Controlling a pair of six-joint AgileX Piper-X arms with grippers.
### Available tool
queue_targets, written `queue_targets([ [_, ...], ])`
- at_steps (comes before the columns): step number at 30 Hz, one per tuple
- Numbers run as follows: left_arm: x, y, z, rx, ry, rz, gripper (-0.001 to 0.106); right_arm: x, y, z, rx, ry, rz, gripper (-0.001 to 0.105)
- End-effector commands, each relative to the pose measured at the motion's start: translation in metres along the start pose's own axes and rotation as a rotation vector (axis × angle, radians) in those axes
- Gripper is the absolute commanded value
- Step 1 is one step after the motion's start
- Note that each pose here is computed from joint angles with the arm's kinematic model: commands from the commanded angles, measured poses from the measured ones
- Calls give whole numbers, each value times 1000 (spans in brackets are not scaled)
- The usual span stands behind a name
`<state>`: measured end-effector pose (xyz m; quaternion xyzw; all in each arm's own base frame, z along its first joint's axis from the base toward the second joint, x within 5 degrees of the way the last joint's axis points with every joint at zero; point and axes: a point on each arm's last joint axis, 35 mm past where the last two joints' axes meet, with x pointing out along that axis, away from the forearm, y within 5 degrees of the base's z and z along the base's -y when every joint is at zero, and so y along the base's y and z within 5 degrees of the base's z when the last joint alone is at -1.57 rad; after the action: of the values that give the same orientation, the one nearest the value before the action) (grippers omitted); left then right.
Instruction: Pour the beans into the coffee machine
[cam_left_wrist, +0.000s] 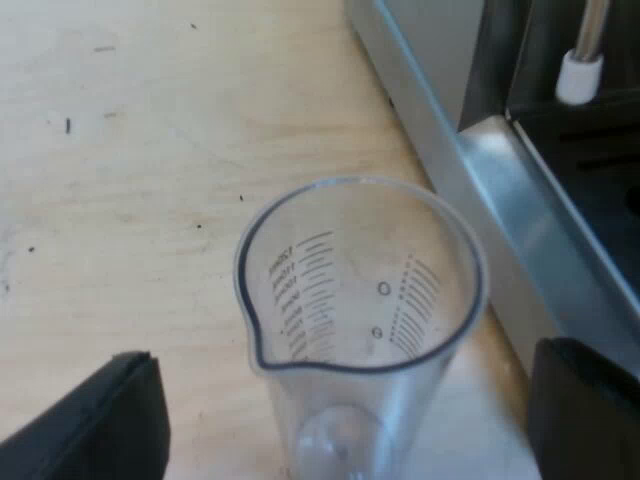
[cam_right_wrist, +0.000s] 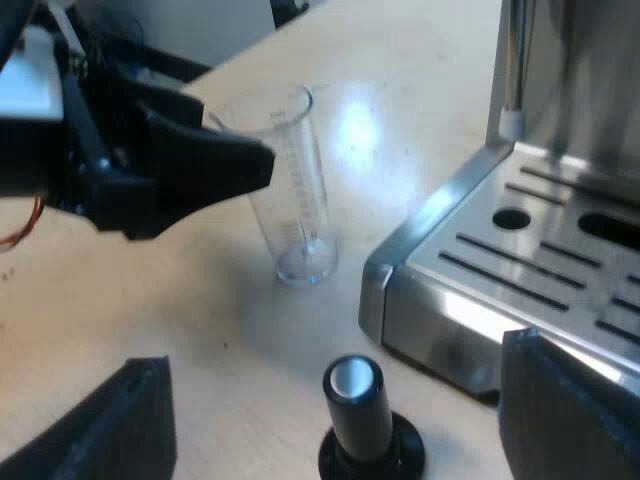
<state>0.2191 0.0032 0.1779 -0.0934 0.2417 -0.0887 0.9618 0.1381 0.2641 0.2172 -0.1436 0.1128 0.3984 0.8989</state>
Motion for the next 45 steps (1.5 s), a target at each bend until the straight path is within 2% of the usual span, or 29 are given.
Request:
queue_targets([
  [1,-14,-5,5,-7,-2,1,79,-9,-5,13,10,-54,-1,69],
  [6,-38,-13,17,1,-34,-3,79,-22,-10,27,25,-103,-5,69],
  [14,-80,-27,43,8,-59,-6,79,-42,-18,46,-8,-6,2,69],
  [23,-118,-43,86,24,-111,-22,79,-76,-30,87,-17,7,19,69],
  [30,-142,-59,117,55,-170,-66,79,-106,-41,96,-16,4,3,69],
  [36,-153,-66,126,45,-149,-83,79,-132,-71,88,32,82,-106,69],
  [40,-154,-66,125,39,-128,-80,79,-147,-98,85,79,95,-210,69],
  [45,-162,-68,125,45,-154,-82,78,-167,-125,78,146,103,-292,69],
])
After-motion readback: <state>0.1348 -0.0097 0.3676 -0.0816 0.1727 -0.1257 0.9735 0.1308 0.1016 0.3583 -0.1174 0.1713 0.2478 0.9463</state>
